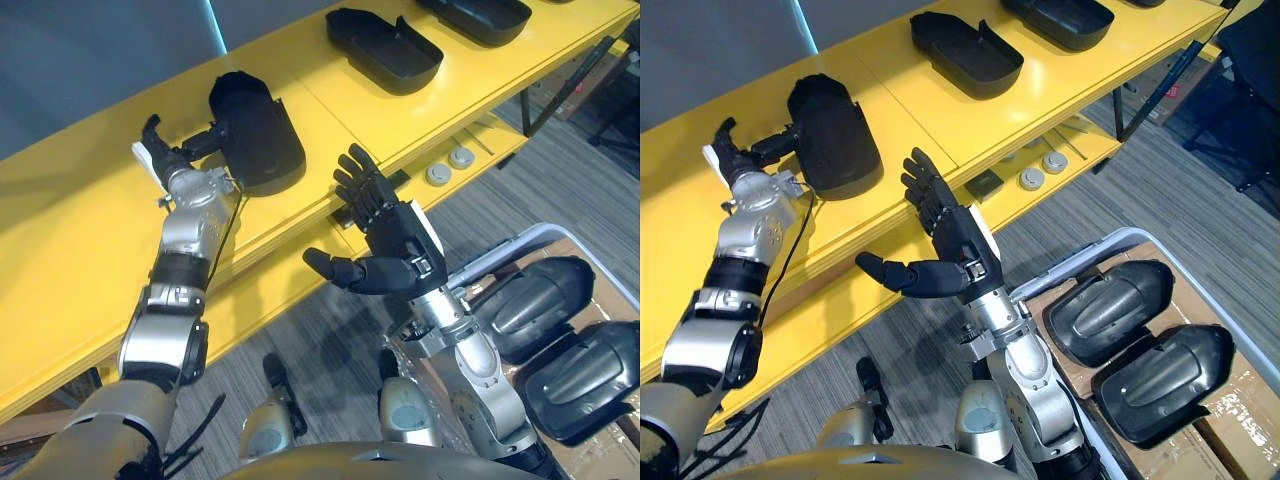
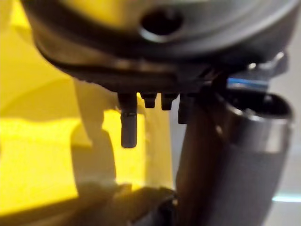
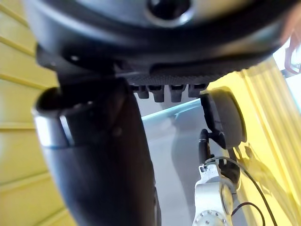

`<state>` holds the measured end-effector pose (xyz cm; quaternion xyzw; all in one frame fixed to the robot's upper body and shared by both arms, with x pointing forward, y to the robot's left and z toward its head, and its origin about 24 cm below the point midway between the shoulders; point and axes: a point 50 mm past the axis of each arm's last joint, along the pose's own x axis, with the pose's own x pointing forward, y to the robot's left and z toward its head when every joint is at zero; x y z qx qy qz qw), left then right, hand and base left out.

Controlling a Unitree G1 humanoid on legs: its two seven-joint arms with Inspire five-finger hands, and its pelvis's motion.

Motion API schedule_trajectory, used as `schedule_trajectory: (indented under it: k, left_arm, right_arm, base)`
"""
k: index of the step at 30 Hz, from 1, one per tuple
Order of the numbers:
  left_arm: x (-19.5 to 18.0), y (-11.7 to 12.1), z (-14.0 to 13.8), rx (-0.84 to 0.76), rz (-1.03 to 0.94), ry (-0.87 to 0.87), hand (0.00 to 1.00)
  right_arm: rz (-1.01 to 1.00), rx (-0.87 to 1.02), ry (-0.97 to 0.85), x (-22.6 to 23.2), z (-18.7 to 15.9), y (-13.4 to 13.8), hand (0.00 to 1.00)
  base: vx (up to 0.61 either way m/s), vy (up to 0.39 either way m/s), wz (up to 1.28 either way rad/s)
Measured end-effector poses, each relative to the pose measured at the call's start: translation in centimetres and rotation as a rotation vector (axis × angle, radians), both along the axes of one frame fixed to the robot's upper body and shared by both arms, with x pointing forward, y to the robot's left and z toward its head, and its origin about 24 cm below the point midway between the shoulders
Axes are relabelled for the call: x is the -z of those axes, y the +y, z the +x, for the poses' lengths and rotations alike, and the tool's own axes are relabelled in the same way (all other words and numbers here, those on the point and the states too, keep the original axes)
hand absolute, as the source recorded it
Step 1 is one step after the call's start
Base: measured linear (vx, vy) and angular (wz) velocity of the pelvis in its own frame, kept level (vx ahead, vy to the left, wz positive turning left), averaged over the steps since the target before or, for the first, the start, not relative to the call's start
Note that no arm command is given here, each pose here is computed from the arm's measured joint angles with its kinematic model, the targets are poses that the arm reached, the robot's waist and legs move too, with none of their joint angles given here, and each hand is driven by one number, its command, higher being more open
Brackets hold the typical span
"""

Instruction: Walk over and take three plastic housings, then place them on the shelf

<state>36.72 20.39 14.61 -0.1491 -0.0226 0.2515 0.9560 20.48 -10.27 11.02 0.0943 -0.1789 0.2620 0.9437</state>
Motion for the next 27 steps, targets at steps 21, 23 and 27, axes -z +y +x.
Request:
schedule_trajectory:
  k: [21, 23, 27]
  left_arm:
    - [-2.9, 4.6, -12.5, -0.058, 0.331, -0.465, 1.0]
    - [-0.3, 5.9, -13.8, -0.166, 0.371, -0.34, 1.0]
    - [5.1, 8.4, -17.3, -0.315, 0.35, -0.091, 1.0]
  right_arm:
    - [-0.213, -0.022, 0.121, 3.6, 2.5, 1.3, 1.0]
    - [-0.219, -0.005, 0.167, 4.4, 2.9, 1.6, 1.0]
    - [-0.216, 0.063, 0.256, 6.0, 3.6, 1.5, 1.0]
  base:
    - [0.0, -0.021, 0.2]
    - [0.04, -0.031, 0.5]
    - [0.03, -0.015, 0.29]
